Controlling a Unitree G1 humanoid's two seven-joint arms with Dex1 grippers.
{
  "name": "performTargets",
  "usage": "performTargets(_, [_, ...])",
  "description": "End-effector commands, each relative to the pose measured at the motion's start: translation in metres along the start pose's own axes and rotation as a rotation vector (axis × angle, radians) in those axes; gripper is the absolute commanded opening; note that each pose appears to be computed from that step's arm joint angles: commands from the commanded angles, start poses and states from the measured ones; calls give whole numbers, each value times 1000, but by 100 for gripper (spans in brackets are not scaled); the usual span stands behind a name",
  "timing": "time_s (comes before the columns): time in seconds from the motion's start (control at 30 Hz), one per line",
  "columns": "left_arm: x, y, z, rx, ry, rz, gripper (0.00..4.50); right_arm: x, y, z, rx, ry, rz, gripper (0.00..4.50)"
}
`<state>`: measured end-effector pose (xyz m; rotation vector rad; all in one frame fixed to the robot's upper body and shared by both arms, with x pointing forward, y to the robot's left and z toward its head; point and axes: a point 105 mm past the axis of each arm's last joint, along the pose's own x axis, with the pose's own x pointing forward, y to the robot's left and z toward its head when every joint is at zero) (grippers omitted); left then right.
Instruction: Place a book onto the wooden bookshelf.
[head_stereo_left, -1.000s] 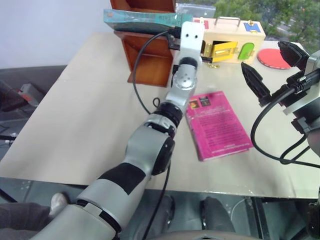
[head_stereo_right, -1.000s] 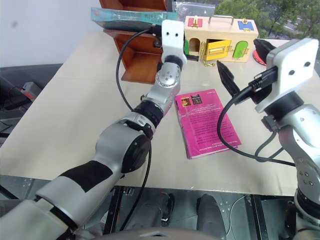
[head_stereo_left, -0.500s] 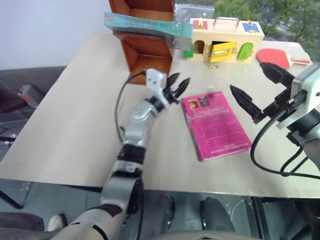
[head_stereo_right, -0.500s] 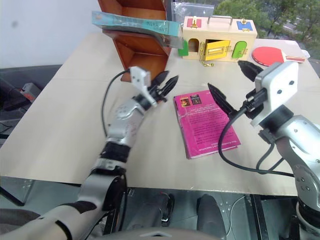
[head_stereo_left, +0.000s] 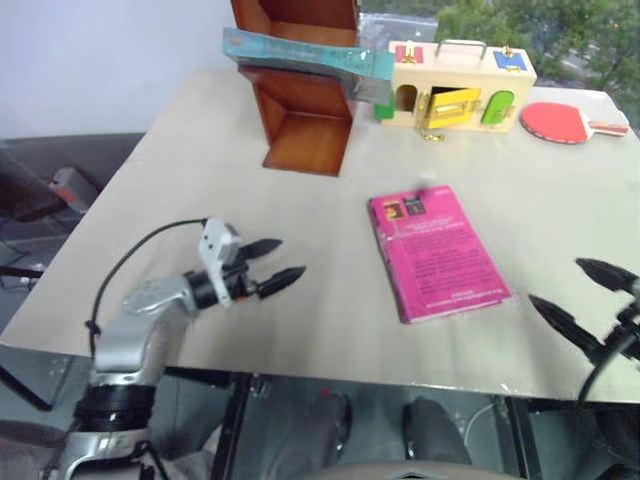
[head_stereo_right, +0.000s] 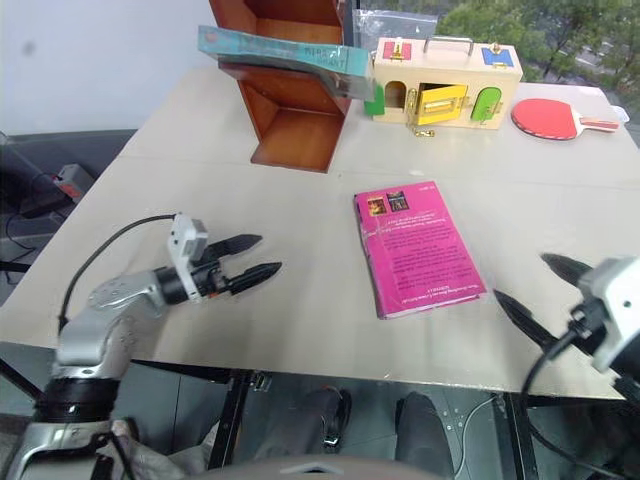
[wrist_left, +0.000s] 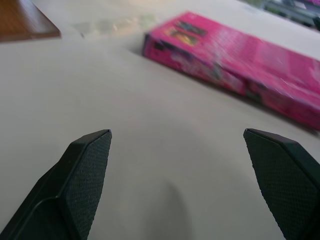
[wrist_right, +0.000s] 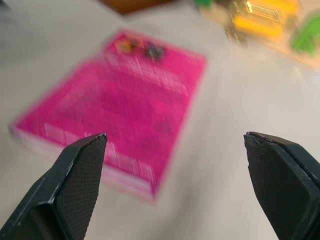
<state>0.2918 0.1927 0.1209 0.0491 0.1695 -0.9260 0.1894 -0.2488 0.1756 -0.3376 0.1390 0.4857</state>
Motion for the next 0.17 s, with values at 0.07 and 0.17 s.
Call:
performTargets(0.07, [-28,0,4,25,54,-16,444,-22,-8,3,-48,19,-49,450])
performTargets(0.17, [-37,1,-2,28,103,-26,444,-28,-10,-6,-43,61,-55,450])
